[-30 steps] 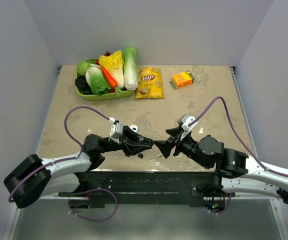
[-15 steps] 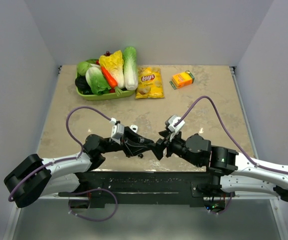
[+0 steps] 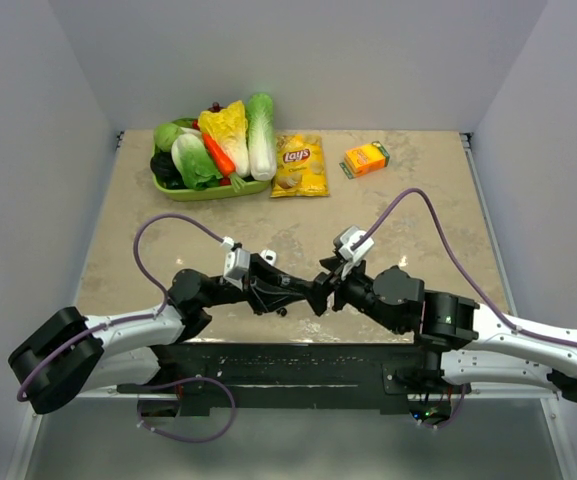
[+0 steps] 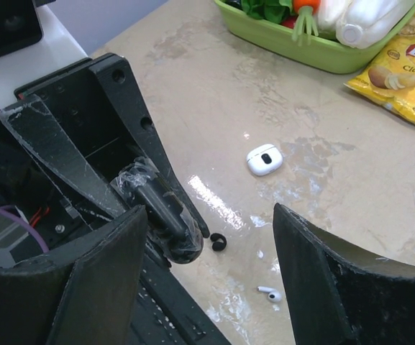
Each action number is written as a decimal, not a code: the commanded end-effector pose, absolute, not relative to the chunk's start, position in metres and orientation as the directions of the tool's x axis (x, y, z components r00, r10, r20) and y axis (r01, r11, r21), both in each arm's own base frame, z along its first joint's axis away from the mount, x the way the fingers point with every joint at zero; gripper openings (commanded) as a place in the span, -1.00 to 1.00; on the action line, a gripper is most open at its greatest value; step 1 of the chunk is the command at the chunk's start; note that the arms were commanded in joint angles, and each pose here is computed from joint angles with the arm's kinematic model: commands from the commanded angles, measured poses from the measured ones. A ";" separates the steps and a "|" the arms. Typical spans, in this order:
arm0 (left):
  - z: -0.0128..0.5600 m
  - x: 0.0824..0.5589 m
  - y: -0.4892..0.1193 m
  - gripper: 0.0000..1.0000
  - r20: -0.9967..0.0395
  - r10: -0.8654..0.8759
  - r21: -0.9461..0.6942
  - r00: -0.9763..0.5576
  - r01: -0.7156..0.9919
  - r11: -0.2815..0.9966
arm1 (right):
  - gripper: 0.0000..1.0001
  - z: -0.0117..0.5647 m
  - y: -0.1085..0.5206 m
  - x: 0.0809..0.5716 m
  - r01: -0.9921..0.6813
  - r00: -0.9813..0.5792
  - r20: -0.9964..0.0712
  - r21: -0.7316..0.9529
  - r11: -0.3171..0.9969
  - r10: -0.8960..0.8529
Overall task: Insert the wireless bluetooth earbuds into the charging case
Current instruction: Open the charging case.
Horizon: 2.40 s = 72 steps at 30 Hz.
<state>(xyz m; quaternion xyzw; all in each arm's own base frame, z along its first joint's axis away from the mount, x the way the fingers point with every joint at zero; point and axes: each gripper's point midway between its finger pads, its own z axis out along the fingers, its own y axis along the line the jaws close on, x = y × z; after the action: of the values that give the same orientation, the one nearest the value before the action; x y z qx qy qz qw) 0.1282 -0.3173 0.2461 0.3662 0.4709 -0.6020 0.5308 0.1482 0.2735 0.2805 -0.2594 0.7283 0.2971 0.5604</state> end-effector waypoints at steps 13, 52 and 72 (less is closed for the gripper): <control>0.266 0.125 -0.320 -1.00 -0.933 -0.344 -0.108 -0.101 0.994 0.002 | 0.48 0.316 0.287 0.132 -0.802 -0.190 -0.981 0.178 0.570 0.039; 0.265 0.098 -0.312 -1.00 -0.924 -0.381 -0.024 -0.032 0.999 -0.025 | 0.33 0.302 0.273 0.157 -0.705 -0.222 -0.975 0.168 0.689 0.010; 0.244 0.124 -0.305 -1.00 -0.921 -0.370 -0.180 -0.123 0.976 0.124 | 0.40 0.278 0.199 0.216 -0.357 -0.276 -0.951 0.238 0.903 0.141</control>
<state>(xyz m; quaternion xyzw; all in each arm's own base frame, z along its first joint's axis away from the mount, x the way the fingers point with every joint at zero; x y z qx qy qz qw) 0.1241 -0.3180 0.2155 0.3406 0.5113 -0.5810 0.5338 0.1868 0.2304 0.3112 -0.1410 0.7368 0.2605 0.6078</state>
